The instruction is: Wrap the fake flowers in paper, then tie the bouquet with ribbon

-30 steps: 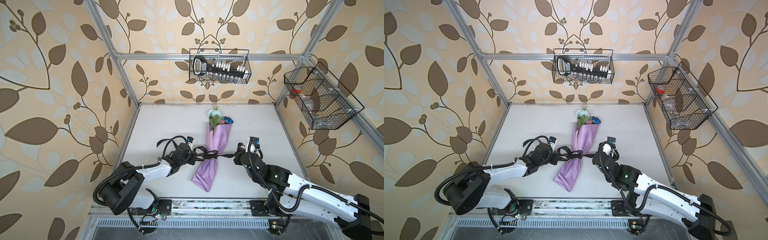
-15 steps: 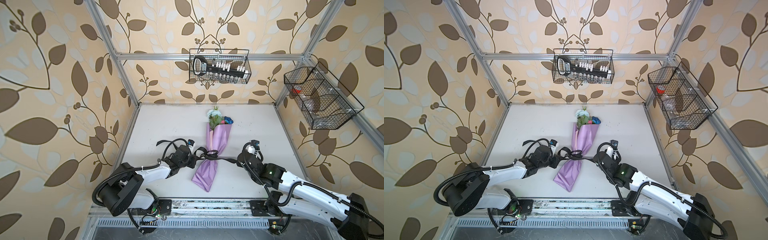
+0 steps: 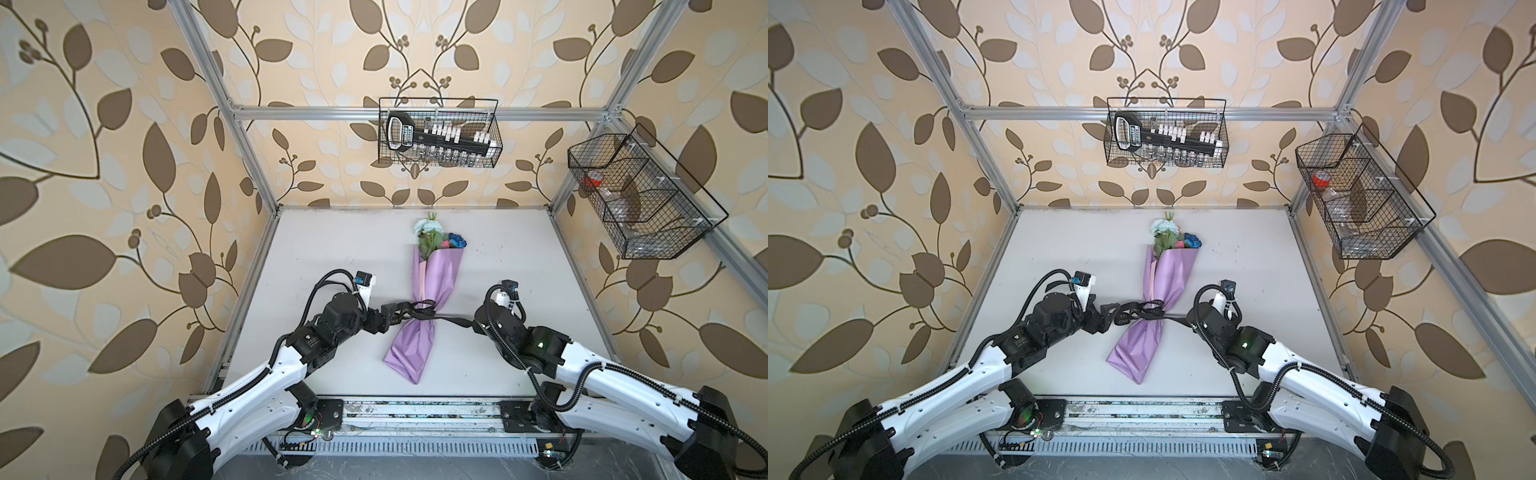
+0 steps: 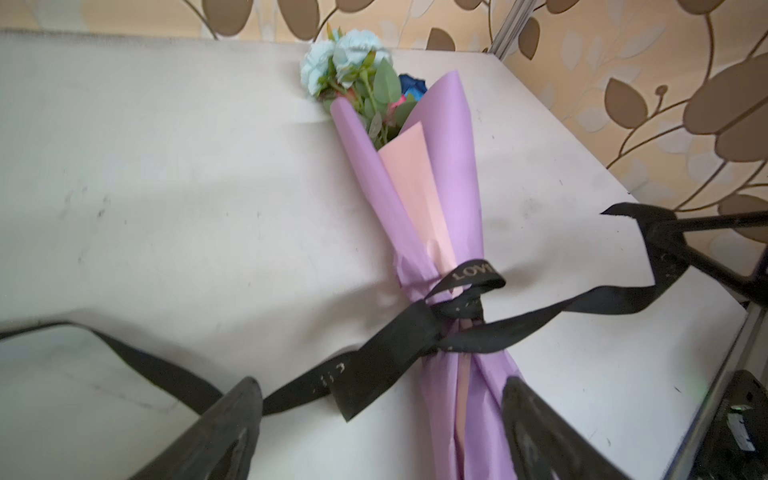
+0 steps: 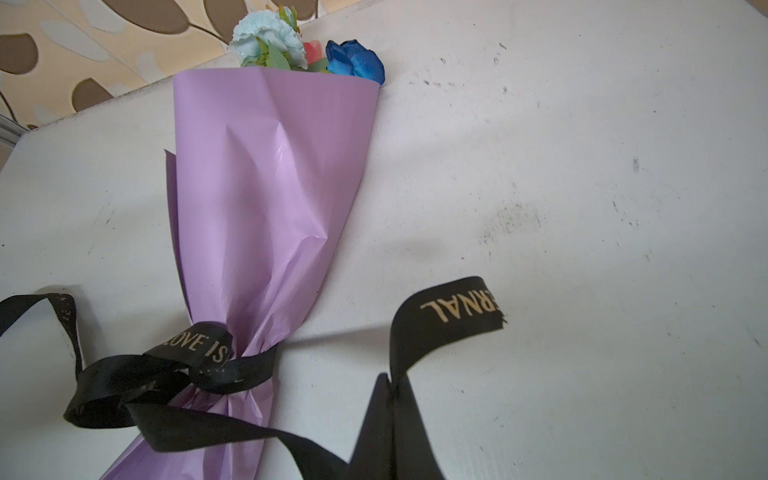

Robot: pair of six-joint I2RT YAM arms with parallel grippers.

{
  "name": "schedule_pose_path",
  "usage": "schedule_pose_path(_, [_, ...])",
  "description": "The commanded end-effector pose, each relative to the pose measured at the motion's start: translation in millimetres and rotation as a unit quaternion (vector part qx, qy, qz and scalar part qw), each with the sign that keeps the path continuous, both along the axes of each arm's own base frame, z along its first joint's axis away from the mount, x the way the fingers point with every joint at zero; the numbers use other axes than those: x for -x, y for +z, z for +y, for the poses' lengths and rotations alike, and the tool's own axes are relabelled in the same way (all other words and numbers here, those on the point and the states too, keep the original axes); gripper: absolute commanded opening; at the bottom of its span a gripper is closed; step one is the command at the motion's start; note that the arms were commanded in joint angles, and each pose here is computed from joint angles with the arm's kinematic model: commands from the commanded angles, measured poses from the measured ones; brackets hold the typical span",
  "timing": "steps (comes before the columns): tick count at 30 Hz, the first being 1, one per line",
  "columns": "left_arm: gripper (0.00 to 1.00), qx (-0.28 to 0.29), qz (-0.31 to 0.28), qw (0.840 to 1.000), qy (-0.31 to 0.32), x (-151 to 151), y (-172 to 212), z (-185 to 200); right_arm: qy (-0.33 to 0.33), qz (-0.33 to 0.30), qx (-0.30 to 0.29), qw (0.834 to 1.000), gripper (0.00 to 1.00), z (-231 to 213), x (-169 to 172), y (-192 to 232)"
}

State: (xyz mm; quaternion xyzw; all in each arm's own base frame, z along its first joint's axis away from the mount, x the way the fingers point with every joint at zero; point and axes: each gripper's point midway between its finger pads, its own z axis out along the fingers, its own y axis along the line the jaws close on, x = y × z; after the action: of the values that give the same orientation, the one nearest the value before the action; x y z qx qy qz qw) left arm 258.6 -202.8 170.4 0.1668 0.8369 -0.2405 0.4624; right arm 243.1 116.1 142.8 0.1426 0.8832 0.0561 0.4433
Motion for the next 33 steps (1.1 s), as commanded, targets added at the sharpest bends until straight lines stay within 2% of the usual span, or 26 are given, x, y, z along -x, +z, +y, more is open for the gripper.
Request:
schedule_pose_path(1, [0.90, -0.072, -0.038, 0.992, -0.098, -9, 0, -29, 0.000, 0.016, 0.011, 1.000, 0.00, -3, 1, -11])
schedule_pose_path(6, [0.84, -0.129, -0.030, 0.964, -0.230, -25, -25, -73, -0.001, 0.036, 0.017, 0.999, 0.00, -5, -2, -20])
schedule_pose_path(10, [0.82, -0.164, 0.020, 0.939, -0.301, -29, -58, -88, -0.008, 0.063, 0.016, 0.998, 0.00, -9, -4, -32])
schedule_pose_path(13, [0.72, -0.174, 0.023, 0.938, -0.299, -44, -67, -93, -0.008, 0.079, 0.012, 0.997, 0.00, -11, -5, -42])
schedule_pose_path(17, [0.70, -0.184, 0.030, 0.935, -0.302, -51, -76, -94, 0.002, 0.092, 0.013, 0.996, 0.00, -10, -8, -50])
schedule_pose_path(20, [0.54, -0.187, 0.047, 0.933, -0.303, -52, -83, -92, -0.001, 0.101, 0.014, 0.995, 0.00, -12, -10, -55])
schedule_pose_path(23, [0.46, -0.180, 0.066, 0.932, -0.309, -47, -86, -92, -0.009, 0.112, 0.016, 0.993, 0.00, -18, -9, -63])
schedule_pose_path(26, [0.31, -0.163, 0.076, 0.933, -0.312, -42, -85, -94, -0.006, 0.128, 0.011, 0.992, 0.00, -20, -7, -71])
schedule_pose_path(28, [0.27, -0.151, 0.079, 0.934, -0.314, -40, -83, -96, 0.001, 0.134, 0.009, 0.991, 0.04, -17, -6, -74])
schedule_pose_path(31, [0.10, -0.137, 0.085, 0.934, -0.318, -36, -84, -99, 0.020, 0.136, 0.000, 0.990, 0.16, -10, -6, -72])
schedule_pose_path(33, [0.08, -0.129, 0.088, 0.934, -0.321, -34, -85, -100, 0.036, 0.128, -0.005, 0.991, 0.25, -6, -6, -65])
